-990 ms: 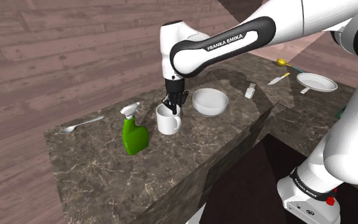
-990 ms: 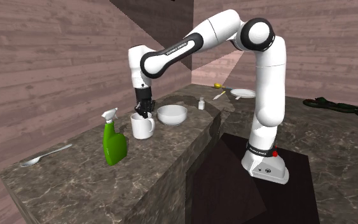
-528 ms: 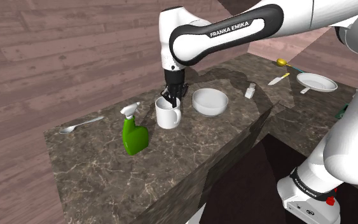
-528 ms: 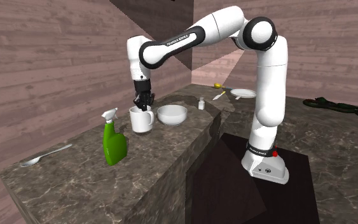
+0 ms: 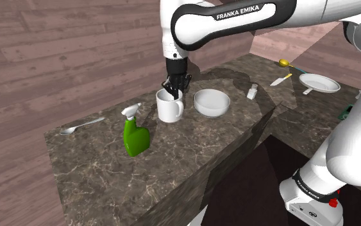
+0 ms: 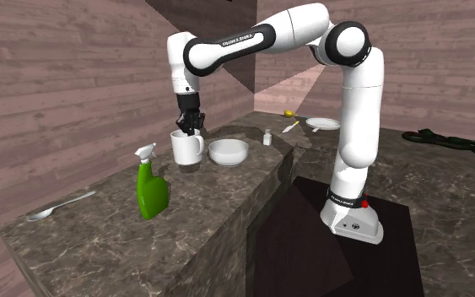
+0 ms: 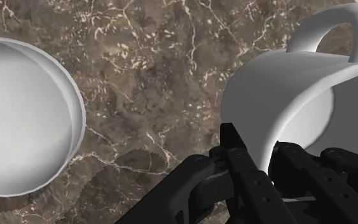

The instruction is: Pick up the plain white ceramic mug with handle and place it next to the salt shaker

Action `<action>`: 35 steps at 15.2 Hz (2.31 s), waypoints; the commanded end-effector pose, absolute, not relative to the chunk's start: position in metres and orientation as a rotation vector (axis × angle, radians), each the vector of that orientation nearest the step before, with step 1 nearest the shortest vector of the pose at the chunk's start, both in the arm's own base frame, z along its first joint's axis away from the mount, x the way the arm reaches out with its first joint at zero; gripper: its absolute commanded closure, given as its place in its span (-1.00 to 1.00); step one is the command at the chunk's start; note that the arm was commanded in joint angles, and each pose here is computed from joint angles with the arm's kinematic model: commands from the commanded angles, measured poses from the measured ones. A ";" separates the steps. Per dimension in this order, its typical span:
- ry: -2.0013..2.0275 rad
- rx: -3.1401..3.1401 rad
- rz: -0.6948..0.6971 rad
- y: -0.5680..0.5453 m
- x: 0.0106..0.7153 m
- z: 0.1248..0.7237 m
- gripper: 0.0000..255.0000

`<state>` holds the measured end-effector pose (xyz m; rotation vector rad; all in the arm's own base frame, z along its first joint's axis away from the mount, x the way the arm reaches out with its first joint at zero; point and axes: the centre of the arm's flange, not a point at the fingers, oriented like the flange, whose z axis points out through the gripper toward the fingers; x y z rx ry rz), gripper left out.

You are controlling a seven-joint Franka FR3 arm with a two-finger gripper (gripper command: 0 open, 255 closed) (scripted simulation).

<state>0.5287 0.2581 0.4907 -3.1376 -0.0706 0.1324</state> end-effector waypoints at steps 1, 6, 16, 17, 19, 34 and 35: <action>-0.071 -3.138 0.132 0.258 0.529 0.502 1.00; -0.071 -3.138 0.132 0.232 0.524 0.516 1.00; -0.071 -3.138 0.132 0.103 0.497 0.517 1.00; -0.071 -3.138 0.132 0.090 0.494 0.517 1.00; -0.071 -3.138 0.132 0.064 0.489 0.517 1.00; -0.071 -3.138 0.132 -0.130 0.449 0.518 1.00; -0.071 -3.138 0.132 -0.142 0.446 0.518 1.00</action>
